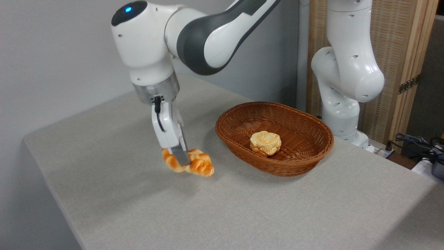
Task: Put bread into the basket
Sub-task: 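Lift the held croissant and carry it over the wicker basket, then lower the croissant into the basket beside the bun and release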
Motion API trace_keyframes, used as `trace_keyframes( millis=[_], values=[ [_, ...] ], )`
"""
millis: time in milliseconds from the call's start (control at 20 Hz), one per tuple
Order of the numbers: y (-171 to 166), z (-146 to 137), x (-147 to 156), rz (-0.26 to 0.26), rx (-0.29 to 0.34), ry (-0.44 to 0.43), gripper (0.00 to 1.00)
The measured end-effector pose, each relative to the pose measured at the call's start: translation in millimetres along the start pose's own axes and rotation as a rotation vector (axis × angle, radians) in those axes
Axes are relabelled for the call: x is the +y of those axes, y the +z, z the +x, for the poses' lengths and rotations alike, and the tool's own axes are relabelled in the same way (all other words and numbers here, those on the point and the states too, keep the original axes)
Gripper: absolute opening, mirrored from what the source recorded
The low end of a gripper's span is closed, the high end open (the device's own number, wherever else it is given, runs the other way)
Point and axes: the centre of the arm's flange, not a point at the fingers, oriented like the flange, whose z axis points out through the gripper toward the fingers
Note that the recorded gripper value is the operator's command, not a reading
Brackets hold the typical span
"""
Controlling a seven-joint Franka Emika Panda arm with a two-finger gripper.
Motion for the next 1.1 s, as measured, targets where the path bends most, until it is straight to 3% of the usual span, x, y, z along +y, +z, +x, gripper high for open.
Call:
trace_keyframes(
  millis=[200, 400, 550, 700, 800, 950, 1100],
  values=[
    [-20, -6, 19, -0.036, 0.001, 0.007, 0.29],
    [-39, -15, 46, -0.111, -0.01, 0.016, 0.3],
    [-47, -22, 66, -0.19, -0.029, 0.029, 0.38],
    [-46, -27, 80, -0.268, -0.052, 0.045, 0.75],
    [-44, -29, 87, -0.316, -0.064, 0.073, 0.9],
    [-41, -31, 91, -0.354, -0.072, 0.11, 0.99],
    [-38, -31, 91, -0.362, -0.071, 0.136, 1.0]
  ],
)
